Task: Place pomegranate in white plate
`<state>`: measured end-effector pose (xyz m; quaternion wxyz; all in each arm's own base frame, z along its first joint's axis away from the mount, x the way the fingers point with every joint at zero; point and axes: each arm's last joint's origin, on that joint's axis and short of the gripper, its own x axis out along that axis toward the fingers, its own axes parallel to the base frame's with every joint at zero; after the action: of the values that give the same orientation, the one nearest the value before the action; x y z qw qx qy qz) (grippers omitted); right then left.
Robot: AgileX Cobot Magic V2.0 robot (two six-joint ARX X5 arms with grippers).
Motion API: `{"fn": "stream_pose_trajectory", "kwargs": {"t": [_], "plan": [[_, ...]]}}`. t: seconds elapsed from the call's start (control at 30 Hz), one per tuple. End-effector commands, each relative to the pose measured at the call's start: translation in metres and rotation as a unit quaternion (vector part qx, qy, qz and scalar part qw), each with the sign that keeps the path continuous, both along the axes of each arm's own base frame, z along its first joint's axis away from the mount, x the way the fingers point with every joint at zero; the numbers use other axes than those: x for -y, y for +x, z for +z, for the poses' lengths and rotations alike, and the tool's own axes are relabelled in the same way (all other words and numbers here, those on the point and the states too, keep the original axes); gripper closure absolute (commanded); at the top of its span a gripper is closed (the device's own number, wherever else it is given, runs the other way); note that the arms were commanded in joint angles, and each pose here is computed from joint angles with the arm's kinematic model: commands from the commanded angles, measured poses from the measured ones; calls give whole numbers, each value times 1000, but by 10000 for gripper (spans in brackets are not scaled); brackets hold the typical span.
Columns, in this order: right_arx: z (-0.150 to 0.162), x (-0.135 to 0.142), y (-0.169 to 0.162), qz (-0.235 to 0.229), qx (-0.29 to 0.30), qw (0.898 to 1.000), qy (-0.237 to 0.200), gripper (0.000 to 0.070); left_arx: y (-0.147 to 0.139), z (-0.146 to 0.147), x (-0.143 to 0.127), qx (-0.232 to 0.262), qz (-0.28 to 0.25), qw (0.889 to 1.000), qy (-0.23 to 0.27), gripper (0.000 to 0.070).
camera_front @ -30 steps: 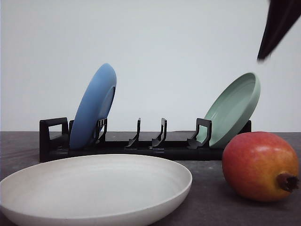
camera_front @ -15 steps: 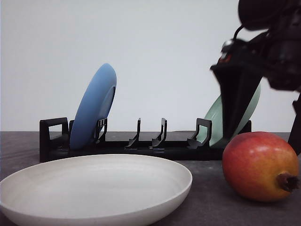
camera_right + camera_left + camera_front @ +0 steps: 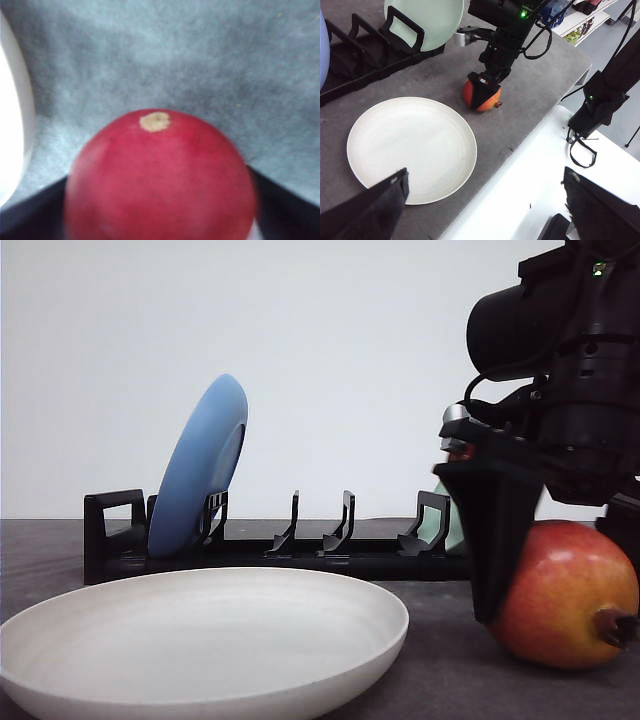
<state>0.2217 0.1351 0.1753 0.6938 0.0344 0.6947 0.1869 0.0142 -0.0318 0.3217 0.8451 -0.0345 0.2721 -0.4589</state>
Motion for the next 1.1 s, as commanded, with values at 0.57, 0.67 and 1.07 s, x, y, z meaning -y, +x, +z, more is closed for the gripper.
{"fn": "stream_pose_trajectory", "kwargs": {"t": [0.57, 0.67, 1.07], "plan": [[69, -102, 4, 93, 90, 988, 79, 317, 2, 8, 2, 66, 8, 998, -4, 105], [56, -123, -3, 113, 84, 987, 81, 316, 2, 10, 3, 75, 5, 997, -10, 105], [10, -161, -16, 153, 54, 985, 59, 316, 3, 12, 4, 91, 1, 996, -14, 105]]}}
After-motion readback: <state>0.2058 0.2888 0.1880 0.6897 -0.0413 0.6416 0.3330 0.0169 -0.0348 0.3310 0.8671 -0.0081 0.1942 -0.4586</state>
